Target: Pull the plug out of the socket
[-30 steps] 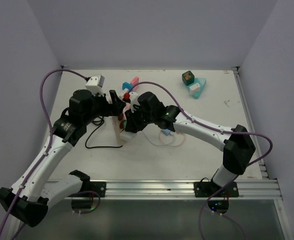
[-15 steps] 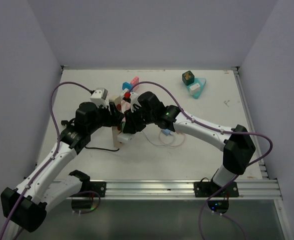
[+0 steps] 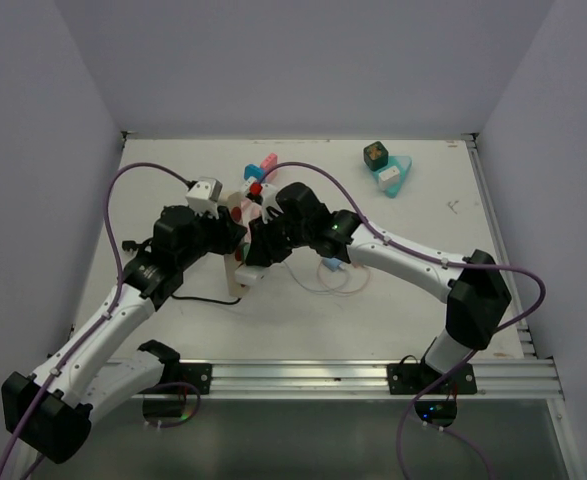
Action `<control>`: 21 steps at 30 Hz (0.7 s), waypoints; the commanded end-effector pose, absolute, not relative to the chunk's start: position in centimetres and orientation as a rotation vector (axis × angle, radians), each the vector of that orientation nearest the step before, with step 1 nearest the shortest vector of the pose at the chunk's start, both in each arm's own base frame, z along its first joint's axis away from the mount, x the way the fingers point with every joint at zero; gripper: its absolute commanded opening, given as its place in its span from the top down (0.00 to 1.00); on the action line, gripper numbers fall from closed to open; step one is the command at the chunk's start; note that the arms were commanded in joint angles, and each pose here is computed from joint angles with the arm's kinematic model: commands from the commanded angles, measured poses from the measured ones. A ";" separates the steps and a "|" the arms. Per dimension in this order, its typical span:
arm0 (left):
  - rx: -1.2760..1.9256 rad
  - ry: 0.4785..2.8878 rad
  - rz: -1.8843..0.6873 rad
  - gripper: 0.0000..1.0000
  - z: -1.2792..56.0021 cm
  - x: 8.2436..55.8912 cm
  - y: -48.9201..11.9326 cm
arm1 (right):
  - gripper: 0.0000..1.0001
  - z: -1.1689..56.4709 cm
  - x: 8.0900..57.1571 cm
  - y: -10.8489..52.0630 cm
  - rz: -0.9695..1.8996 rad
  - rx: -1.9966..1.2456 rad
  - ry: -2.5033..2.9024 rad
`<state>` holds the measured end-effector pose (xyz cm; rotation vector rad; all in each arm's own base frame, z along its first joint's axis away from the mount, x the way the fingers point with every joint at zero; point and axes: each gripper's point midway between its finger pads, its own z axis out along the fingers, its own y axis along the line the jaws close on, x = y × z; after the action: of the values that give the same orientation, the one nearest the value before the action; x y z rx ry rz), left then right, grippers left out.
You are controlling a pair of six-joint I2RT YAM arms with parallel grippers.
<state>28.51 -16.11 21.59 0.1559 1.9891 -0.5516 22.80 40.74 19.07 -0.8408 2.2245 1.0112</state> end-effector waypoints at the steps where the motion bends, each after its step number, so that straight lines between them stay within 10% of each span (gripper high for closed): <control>1: 0.168 1.888 -0.291 1.00 23.8 30.6 -12.6 | 1.00 24.3 20.9 39.8 1.113 -0.833 2.133; 21: 0.107 1.878 0.085 1.00 24.6 33.9 -7.8 | 1.00 24.7 18.6 32.0 1.005 -0.757 2.184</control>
<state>29.40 -19.64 25.02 0.2783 1.8939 -0.6066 22.90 36.42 22.07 -0.7234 2.1269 0.9484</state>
